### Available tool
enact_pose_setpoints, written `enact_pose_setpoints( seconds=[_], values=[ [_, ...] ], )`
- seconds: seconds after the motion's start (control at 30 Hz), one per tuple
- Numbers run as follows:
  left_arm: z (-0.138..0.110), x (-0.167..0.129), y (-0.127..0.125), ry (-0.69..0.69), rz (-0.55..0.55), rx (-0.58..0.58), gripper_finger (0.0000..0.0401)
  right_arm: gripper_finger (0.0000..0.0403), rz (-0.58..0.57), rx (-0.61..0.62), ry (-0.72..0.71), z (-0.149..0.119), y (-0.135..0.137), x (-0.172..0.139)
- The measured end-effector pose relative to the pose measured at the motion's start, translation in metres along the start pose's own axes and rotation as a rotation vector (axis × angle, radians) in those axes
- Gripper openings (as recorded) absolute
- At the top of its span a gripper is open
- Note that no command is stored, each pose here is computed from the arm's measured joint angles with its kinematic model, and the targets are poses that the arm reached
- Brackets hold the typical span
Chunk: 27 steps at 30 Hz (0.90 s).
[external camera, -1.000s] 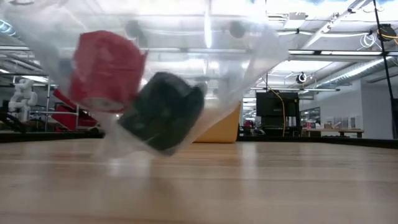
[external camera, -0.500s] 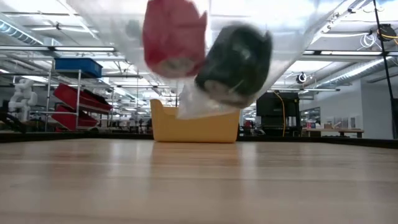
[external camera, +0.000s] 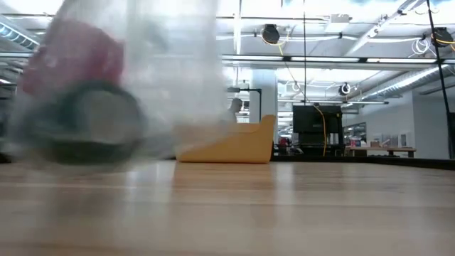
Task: Roll bandage
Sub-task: Close the transparent zip bag
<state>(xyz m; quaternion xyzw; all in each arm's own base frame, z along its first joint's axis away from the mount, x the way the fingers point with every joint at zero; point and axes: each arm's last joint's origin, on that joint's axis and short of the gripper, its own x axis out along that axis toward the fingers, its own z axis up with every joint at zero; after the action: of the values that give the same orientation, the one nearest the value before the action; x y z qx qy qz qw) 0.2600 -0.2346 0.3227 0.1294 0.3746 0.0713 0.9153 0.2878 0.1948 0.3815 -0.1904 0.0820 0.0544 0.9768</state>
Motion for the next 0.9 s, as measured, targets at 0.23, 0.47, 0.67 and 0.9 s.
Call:
enact_pose_setpoints(
  seconds=[0.23,0.47,0.67,0.9],
  values=[
    [0.0,0.0,0.0,-0.002,0.006,0.001,0.0022,0.0004,0.017,0.069,0.083,-0.013,0.01,0.009],
    [0.001,0.0,0.001,-0.006,0.012,-0.001,0.0022,0.0077,-0.045,0.062,0.079,-0.025,0.028,0.035],
    [0.001,0.0,0.001,-0.008,0.014,-0.002,0.0022,0.0165,-0.063,0.086,0.075,-0.031,0.033,0.046],
    [0.006,0.006,0.01,-0.004,0.036,-0.019,0.0022,0.0202,-0.034,0.207,0.086,-0.035,0.029,0.051]
  ],
)
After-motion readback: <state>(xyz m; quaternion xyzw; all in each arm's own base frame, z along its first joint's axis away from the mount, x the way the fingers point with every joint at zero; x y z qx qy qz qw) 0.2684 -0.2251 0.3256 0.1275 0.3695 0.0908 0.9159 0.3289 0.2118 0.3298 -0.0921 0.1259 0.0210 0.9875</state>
